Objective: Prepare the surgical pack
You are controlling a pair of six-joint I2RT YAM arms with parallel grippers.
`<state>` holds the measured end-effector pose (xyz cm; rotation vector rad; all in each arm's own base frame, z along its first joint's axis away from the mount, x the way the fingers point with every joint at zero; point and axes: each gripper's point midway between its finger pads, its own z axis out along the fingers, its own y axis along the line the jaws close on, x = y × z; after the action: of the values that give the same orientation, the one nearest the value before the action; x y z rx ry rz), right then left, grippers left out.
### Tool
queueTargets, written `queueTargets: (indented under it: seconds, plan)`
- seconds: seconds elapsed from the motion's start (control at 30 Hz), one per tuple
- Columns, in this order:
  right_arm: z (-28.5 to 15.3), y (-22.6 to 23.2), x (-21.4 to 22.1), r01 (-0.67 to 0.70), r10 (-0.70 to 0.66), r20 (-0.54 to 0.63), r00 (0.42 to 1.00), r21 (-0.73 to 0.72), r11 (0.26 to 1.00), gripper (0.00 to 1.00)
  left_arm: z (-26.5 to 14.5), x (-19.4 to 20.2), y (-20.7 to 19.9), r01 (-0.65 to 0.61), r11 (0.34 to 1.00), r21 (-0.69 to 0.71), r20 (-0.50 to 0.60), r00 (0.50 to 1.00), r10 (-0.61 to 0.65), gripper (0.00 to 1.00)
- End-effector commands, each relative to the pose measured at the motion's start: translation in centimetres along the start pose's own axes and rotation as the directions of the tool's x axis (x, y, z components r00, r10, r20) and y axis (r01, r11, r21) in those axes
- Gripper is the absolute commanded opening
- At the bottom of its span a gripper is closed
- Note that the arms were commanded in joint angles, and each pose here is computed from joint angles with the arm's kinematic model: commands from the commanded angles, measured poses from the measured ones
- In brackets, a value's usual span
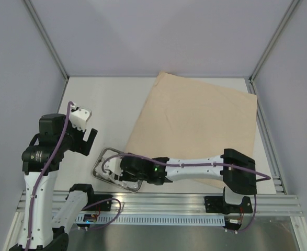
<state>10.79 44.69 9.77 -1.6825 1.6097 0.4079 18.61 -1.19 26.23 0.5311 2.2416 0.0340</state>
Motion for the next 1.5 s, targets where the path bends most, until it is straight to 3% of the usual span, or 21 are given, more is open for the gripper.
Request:
queueTargets:
  seconds: [0.0, 0.1, 0.2, 0.27, 0.43, 0.7, 0.93, 1.07, 1.2, 1.47]
  plan:
    - [-2.4, -5.5, -4.2, -0.283, 0.277, 0.145, 0.95, 0.02, 0.959, 0.38, 0.3, 0.2, 0.2, 0.013, 1.0, -0.014, -0.003, 1.0, -0.013, 1.0]
    - [-2.8, -9.9, -4.4, -0.454, 0.448, 0.175, 0.877, -0.005, 0.891, 0.38, 1.0, 1.2, 0.8, 0.023, 0.999, -0.048, -0.041, 0.999, -0.025, 1.0]
    - [-2.0, -12.6, -2.6, -0.535, 0.532, 0.089, 0.842, 0.015, 0.845, 0.39, 1.9, 2.3, 0.8, 0.036, 0.998, -0.055, -0.087, 0.995, -0.041, 1.0]
    - [-0.6, -12.8, -1.0, -0.515, 0.515, 0.015, 0.857, 0.037, 0.856, 0.39, 2.3, 3.0, 0.7, 0.041, 0.998, -0.054, -0.107, 0.993, -0.047, 1.0]
    - [0.9, -12.3, -0.7, -0.47, 0.47, -0.039, 0.882, 0.003, 0.883, 0.39, 2.4, 3.7, 1.3, 0.041, 0.995, -0.096, -0.12, 0.991, -0.052, 1.0]
    - [4.7, -10.2, 1.6, -0.527, 0.521, -0.158, 0.839, 0.008, 0.85, 0.35, 3.1, 5.5, 1.9, 0.042, 0.989, -0.142, -0.174, 0.982, -0.067, 1.0]
    - [6.5, -8.9, 3.5, -0.492, 0.492, -0.221, 0.842, 0.057, 0.869, 0.29, 3.1, 5.3, 1.8, 0.04, 0.99, -0.133, -0.164, 0.985, -0.061, 1.0]
    - [6.7, -10.3, 4.4, -0.484, 0.508, -0.215, 0.834, 0.156, 0.861, 0.2, 3.1, 5.2, 1.6, 0.037, 0.992, -0.121, -0.159, 0.986, -0.056, 1.0]
    - [7.2, -10.4, 4.7, -0.484, 0.511, -0.212, 0.833, 0.168, 0.859, 0.15, 3.0, 5.0, 1.4, 0.036, 0.993, -0.111, -0.146, 0.988, -0.052, 1.0]
    - [8.3, -10.1, 5.3, -0.491, 0.52, -0.213, 0.827, 0.177, 0.853, 0.22, 2.9, 4.9, 1.3, 0.033, 0.994, -0.106, -0.141, 0.989, -0.048, 1.0]
